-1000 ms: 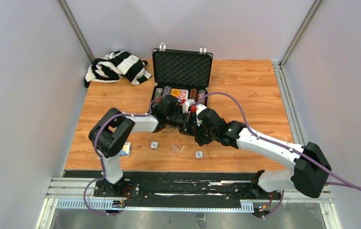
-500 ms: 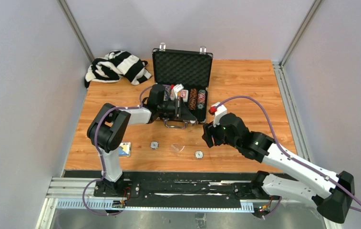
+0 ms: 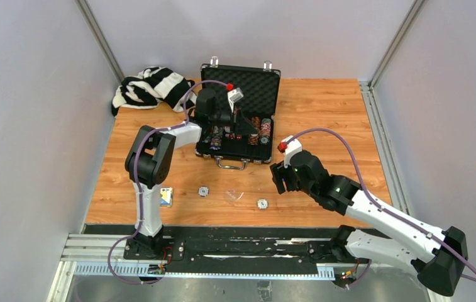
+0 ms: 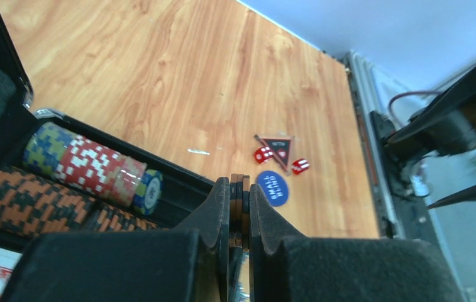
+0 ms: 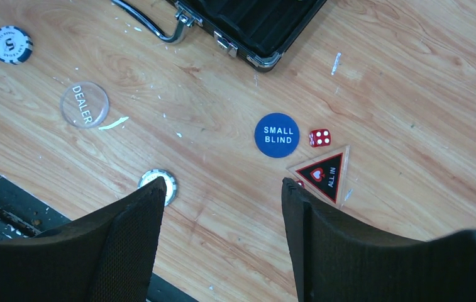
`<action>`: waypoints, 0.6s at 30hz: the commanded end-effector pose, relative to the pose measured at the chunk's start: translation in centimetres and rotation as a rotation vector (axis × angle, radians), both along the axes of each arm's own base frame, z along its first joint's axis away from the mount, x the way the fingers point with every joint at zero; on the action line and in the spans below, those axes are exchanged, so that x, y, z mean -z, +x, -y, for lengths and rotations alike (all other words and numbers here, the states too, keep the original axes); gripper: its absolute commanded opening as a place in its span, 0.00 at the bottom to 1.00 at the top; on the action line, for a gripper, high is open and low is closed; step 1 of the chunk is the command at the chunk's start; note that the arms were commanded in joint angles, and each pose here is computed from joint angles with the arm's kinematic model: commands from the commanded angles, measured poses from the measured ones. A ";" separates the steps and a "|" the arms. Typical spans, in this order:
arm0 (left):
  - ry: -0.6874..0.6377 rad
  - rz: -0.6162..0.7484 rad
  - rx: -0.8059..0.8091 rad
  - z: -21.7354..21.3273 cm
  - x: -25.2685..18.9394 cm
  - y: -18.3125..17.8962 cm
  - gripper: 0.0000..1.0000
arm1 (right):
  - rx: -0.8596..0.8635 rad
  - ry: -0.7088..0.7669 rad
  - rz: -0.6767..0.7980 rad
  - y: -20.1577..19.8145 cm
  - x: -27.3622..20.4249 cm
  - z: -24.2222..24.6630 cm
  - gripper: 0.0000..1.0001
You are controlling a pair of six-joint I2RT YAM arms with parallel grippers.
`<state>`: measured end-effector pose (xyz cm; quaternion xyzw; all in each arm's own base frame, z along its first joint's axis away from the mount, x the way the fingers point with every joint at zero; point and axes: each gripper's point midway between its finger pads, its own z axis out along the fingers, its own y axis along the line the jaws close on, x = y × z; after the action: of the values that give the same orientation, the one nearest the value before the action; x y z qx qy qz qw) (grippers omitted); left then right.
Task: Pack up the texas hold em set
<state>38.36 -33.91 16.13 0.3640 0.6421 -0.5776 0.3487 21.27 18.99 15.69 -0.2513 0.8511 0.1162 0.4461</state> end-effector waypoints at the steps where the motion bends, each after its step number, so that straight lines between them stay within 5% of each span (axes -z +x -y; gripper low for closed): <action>1: -0.012 0.278 0.076 0.0 0.4 -0.1 0.00 | 0.038 -0.041 0.008 0.8 0.7 0.9 0.67; 10: 0.008 0.363 0.100 -0.4 3.0 -0.6 0.00 | 0.045 -0.047 -0.029 0.8 1.6 0.7 0.67; 18: -0.016 0.246 0.173 -0.3 3.9 -1.9 0.00 | 0.041 -0.037 -0.035 0.9 1.3 0.3 0.67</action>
<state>36.97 -33.36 12.30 0.4771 0.5685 -0.5445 0.3908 21.74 18.77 14.03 -0.2507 0.8650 0.0966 0.4239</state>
